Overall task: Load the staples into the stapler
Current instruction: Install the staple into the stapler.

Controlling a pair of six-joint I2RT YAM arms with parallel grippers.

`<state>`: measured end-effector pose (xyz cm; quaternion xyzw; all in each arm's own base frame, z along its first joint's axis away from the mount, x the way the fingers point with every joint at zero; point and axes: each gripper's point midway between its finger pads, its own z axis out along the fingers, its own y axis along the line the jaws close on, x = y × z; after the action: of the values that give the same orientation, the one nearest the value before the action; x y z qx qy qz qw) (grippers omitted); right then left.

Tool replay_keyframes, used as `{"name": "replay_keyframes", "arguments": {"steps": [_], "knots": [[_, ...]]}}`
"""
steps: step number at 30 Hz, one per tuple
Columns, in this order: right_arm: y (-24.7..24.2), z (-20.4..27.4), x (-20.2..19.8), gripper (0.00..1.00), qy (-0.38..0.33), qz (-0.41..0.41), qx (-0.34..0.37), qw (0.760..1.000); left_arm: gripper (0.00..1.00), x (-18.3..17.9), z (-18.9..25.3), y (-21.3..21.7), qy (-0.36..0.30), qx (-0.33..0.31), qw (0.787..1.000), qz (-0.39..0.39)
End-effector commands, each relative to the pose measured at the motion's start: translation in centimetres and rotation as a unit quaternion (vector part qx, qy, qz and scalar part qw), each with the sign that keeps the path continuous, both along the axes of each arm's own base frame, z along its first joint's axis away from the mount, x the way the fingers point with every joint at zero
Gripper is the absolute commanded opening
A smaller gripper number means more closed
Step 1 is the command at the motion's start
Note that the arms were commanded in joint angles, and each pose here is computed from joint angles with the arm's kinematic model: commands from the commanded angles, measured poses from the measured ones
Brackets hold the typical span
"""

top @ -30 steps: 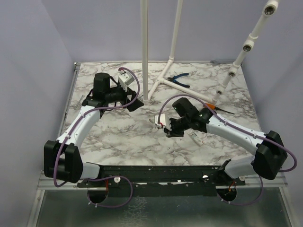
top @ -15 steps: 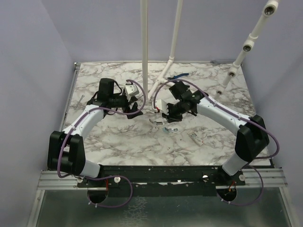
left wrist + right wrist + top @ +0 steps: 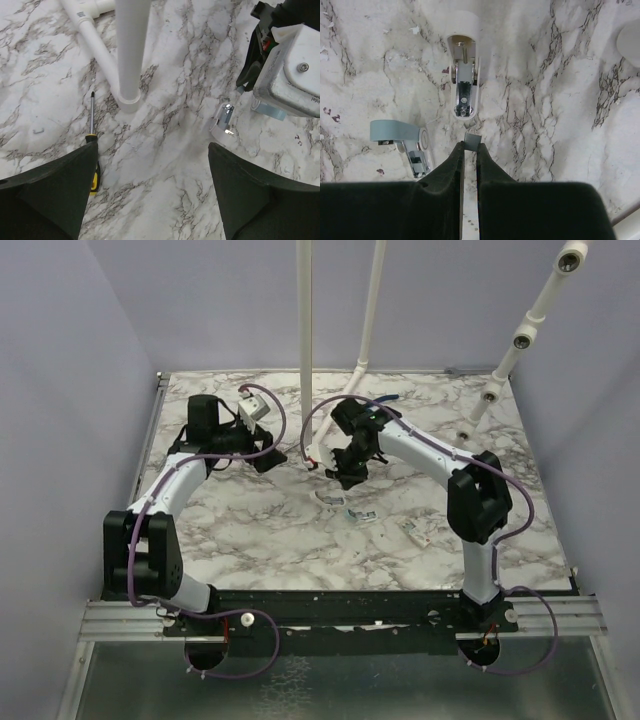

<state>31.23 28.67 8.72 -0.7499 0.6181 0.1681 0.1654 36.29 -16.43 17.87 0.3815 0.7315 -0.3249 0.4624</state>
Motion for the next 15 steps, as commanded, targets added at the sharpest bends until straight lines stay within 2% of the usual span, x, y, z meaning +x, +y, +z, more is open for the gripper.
{"name": "replay_keyframes", "arguments": {"steps": [1,15], "knots": [[-0.2,-0.8,0.3,0.09,0.024,0.007,-0.025,0.999,0.91,2.0,1.0,1.7,0.005,-0.015,0.999,0.037],[1.0,-2.1,0.5,0.09,0.062,-0.033,-0.042,0.997,0.92,5.7,2.0,4.2,0.014,-0.023,0.996,0.089]]}}
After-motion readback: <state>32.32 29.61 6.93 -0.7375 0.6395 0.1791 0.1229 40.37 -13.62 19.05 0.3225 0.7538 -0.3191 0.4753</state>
